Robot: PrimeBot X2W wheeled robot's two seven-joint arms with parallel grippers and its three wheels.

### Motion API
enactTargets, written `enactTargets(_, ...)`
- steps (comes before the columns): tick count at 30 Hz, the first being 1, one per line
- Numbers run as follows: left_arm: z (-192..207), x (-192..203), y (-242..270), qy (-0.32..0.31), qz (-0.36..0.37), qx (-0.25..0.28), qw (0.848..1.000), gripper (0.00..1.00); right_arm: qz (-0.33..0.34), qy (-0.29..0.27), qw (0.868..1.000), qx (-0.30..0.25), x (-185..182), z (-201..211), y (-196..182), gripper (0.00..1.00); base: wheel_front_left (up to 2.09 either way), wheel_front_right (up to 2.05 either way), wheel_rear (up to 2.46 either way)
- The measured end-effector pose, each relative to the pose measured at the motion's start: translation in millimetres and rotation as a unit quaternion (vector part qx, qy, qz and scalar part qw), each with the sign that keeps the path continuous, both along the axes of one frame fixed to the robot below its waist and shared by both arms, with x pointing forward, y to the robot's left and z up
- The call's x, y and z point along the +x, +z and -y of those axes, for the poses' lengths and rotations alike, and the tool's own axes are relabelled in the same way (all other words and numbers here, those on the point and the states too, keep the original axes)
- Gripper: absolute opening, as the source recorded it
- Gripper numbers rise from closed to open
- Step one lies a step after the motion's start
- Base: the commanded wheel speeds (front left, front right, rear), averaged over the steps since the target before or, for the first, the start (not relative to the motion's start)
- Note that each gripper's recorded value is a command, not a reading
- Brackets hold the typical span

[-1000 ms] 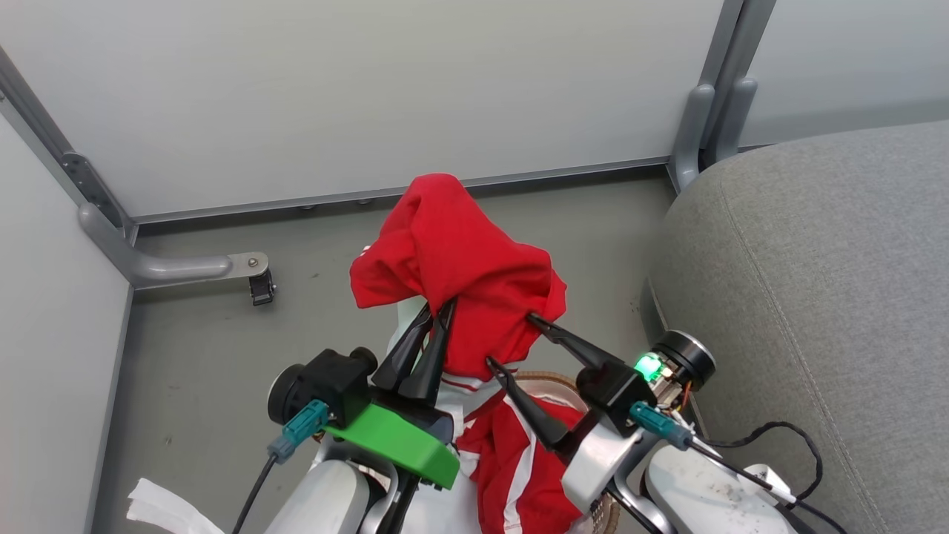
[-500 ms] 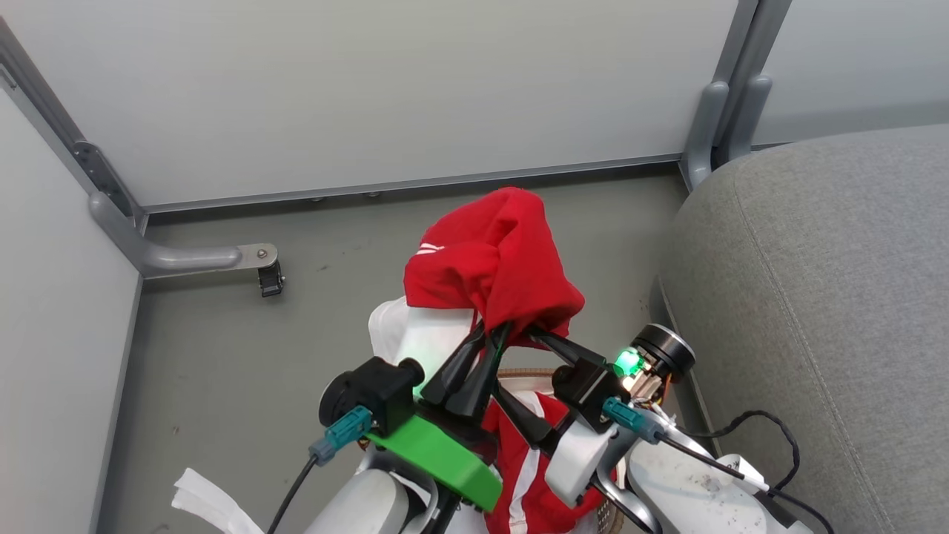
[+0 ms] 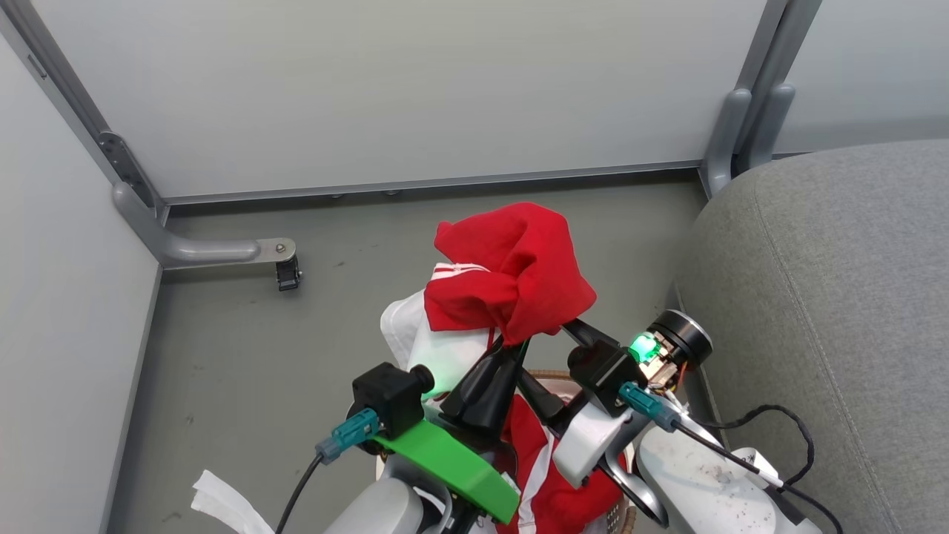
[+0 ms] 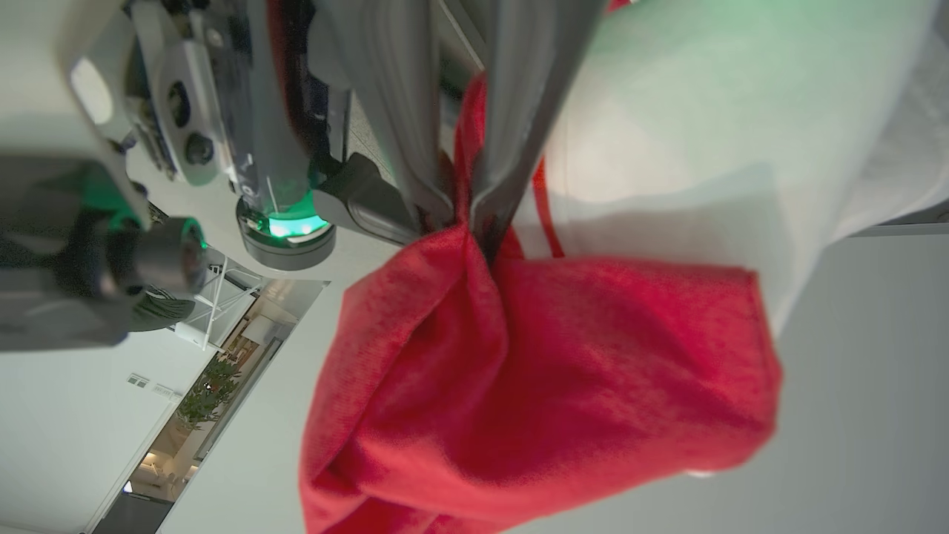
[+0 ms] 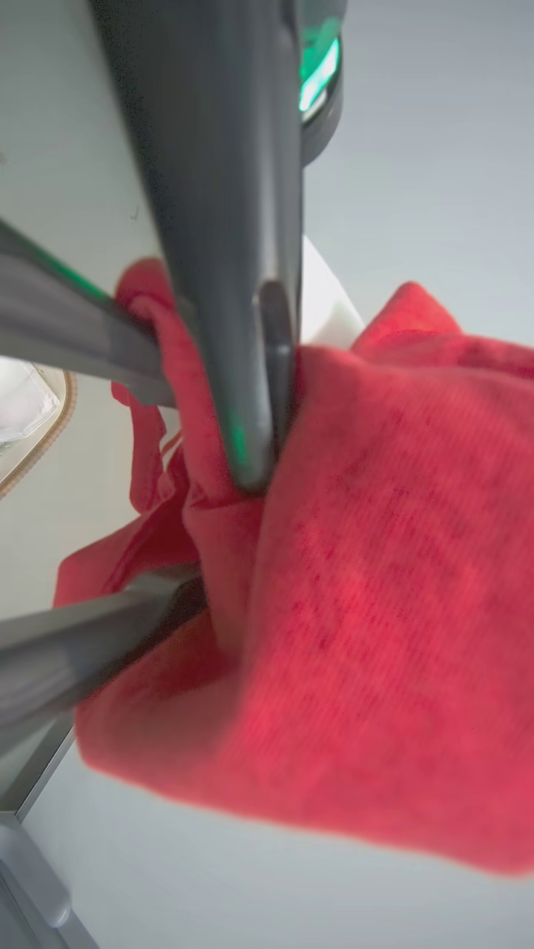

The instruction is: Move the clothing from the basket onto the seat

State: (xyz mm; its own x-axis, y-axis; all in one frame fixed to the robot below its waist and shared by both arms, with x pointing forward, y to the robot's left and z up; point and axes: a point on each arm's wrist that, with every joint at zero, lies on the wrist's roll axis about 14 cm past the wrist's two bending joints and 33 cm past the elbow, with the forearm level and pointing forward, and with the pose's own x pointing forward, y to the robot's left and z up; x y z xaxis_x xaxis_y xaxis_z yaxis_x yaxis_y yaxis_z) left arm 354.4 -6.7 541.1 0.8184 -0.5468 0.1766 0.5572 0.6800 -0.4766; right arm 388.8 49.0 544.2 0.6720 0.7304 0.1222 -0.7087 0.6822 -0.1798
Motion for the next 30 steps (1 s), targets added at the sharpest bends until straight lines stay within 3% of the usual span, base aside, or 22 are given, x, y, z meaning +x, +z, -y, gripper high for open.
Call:
enactTargets(1,-0.7,0.2,-0.2,0.001,-0.001,-0.001,1.0,0.0,0.001,0.001,1.0,0.002,0.0,-1.0,1.1,0.0,0.0,0.0,0.0)
enactTargets(13,-8.0,4.6,-2.2,0.014,-0.002,0.003,1.0,0.0,-0.013,-0.018,1.0,0.02,5.1,8.5,-0.8,0.0,0.0,0.0,0.0)
enactTargets(15,-10.0,6.8,-2.4,0.017,0.001,0.007,1.0,0.63,-0.018,-0.025,0.999,0.022,6.1,13.1,-3.1,0.0,0.0,0.0,0.0)
enactTargets(16,-10.0,7.5,-2.5,0.018,0.002,0.009,1.0,1.0,-0.019,-0.029,0.999,0.023,6.7,15.4,-3.7,0.0,0.0,0.0,0.0)
enactTargets(30,6.8,21.8,-4.3,-0.004,0.023,0.038,0.999,1.0,-0.039,-0.144,0.987,0.051,15.2,92.2,-11.3,0.0,0.0,0.0,0.0)
